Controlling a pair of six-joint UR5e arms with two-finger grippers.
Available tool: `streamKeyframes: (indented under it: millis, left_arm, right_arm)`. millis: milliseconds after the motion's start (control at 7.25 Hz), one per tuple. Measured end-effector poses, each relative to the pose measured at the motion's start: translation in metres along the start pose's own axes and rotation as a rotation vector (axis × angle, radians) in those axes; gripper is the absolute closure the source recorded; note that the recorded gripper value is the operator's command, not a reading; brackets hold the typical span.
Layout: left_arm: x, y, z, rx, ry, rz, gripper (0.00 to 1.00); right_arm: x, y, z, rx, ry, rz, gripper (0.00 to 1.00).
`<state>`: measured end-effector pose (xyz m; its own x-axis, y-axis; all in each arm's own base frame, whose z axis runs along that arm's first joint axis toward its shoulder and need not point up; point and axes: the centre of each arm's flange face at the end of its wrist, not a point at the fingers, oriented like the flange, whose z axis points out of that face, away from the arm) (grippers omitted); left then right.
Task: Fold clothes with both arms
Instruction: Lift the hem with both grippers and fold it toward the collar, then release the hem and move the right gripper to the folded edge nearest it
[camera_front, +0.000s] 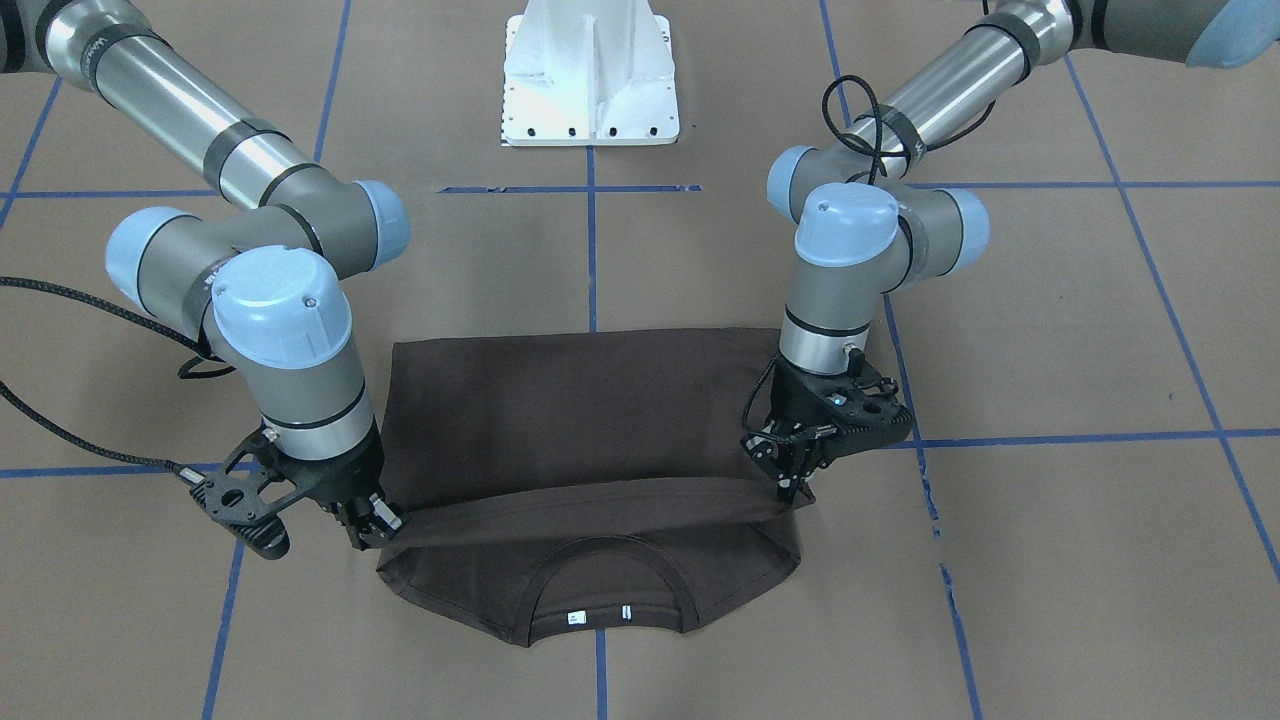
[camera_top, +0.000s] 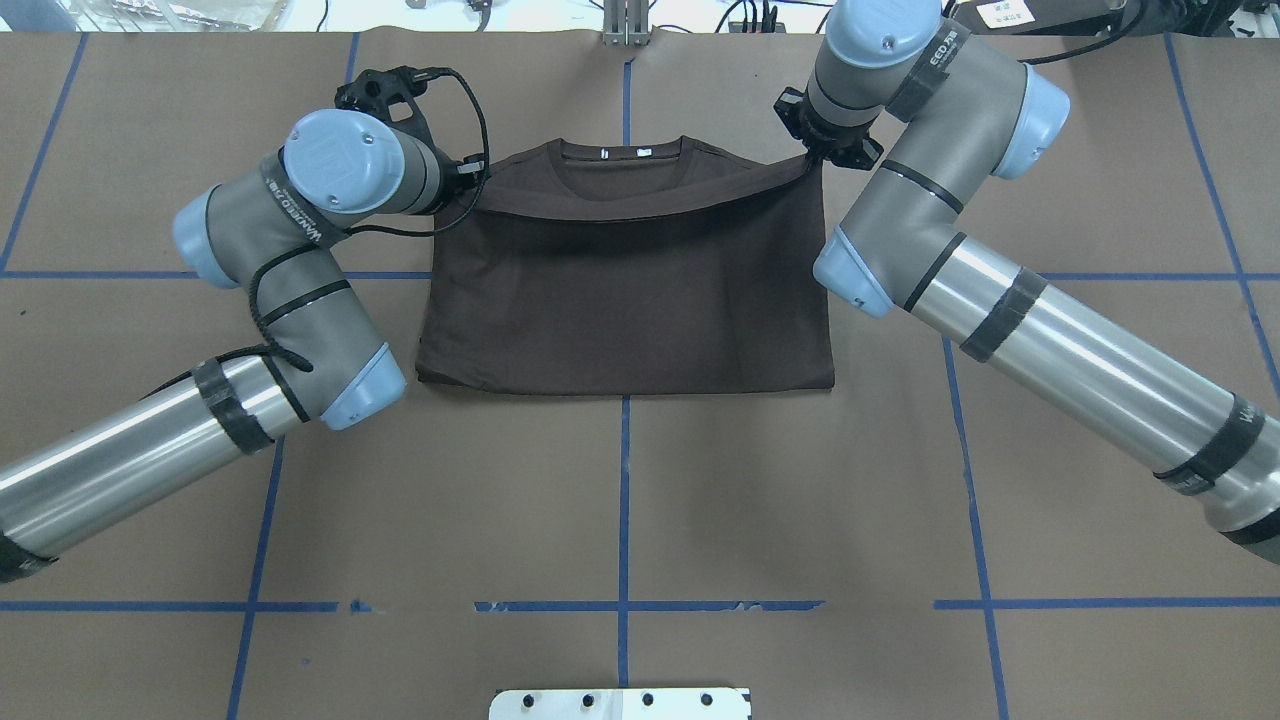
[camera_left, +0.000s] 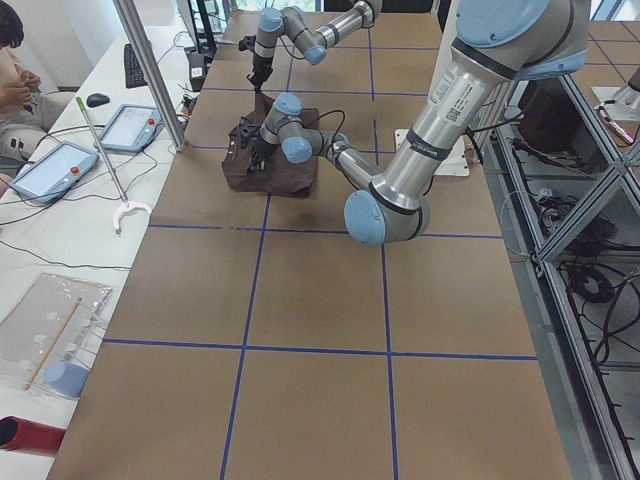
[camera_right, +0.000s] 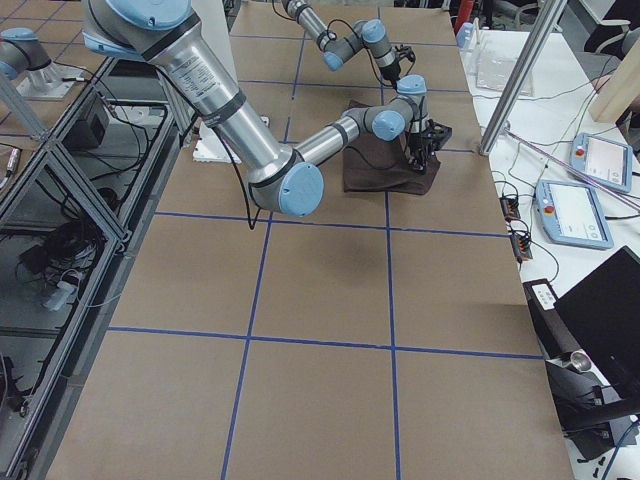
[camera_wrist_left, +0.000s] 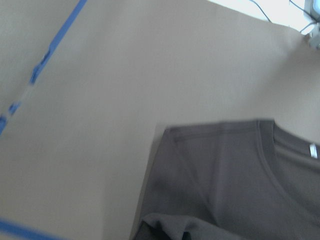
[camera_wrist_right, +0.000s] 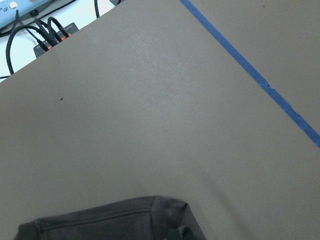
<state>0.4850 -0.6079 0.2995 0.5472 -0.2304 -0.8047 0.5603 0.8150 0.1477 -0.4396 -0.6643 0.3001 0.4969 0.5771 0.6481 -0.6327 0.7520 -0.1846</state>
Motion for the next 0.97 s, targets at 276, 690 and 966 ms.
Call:
streamKeyframes:
  millis: [276,690,966]
  left_arm:
    - [0.0,-0.008,0.024,0.023,0.007,0.039,0.33]
    - [0.002,-0.021,0.016,0.048,0.058,0.056,0.31]
    - [0.001,-0.02,-0.022,0.026,0.133,0.056,0.31]
  right_arm:
    - [0.003,0.0,0.026,-0.003,-0.025,-0.016,0.42]
    - [0.001,0.012,0.009,-0.026,-0.101,-0.013,0.26]
    - [0.064,0.078,-0.013,-0.116,-0.153,0.019,0.23]
